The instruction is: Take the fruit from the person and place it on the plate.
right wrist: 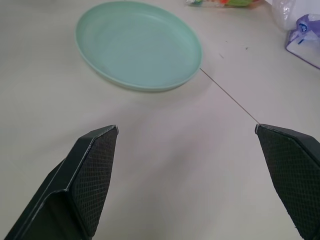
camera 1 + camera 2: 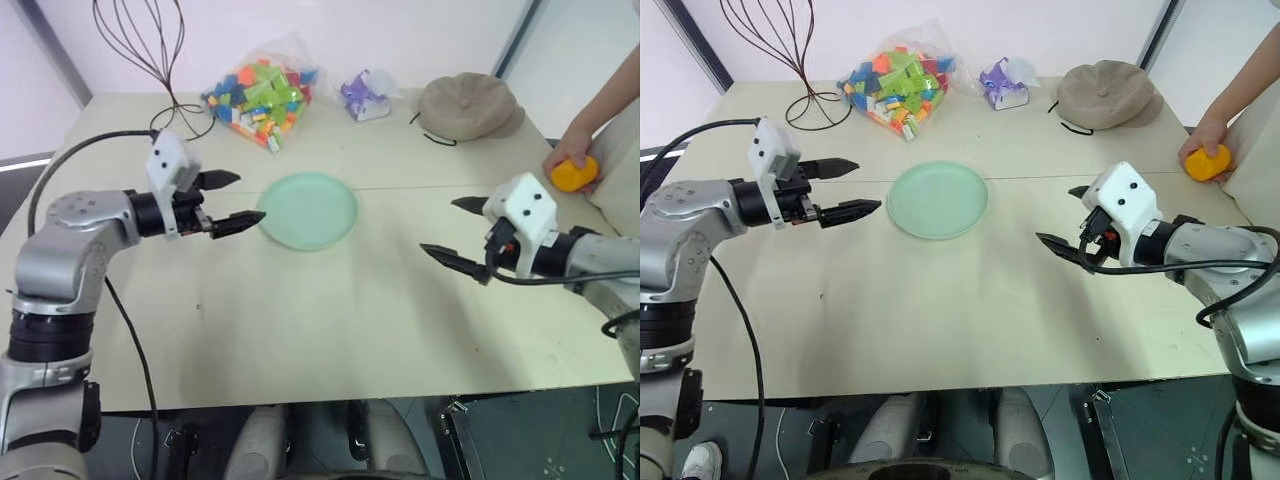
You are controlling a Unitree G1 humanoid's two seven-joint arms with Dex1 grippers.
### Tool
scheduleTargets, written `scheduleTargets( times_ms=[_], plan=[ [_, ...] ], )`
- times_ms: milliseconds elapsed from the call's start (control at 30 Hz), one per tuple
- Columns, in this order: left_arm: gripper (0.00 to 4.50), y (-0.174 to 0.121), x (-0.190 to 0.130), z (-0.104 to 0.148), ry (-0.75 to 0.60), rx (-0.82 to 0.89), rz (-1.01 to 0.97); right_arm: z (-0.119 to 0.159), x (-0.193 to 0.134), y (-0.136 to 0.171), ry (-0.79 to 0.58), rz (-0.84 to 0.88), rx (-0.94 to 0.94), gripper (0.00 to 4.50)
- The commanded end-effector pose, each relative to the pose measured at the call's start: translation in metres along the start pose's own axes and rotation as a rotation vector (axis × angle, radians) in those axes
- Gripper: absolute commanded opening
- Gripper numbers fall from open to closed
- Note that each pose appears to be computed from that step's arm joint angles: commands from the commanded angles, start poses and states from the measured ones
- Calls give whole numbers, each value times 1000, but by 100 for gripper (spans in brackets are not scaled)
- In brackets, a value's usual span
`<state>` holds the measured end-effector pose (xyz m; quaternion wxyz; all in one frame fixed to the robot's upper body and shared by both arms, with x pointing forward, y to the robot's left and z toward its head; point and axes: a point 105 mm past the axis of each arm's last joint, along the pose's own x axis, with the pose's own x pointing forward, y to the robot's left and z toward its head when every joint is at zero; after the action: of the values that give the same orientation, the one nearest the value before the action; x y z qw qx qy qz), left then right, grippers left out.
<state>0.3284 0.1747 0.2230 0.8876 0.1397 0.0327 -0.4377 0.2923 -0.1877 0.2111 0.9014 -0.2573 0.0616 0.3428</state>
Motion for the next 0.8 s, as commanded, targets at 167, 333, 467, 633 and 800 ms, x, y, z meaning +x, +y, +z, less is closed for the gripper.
scheduleTargets(
  times_ms=[167,333,467,633,800],
  plan=[
    [446,0,-16,13,-25,33,56,12,5,-1,-49,25,-37,450],
    [446,-2,-18,13,-22,31,63,14,8,-2,-57,39,-40,450],
    [446,-3,-18,12,-18,32,65,14,9,-3,-58,41,-43,450],
    [446,-3,-17,11,-19,34,66,14,9,-3,-57,39,-44,450],
    [446,-3,-16,10,-15,37,64,14,9,-3,-55,43,-46,450]
  ],
)
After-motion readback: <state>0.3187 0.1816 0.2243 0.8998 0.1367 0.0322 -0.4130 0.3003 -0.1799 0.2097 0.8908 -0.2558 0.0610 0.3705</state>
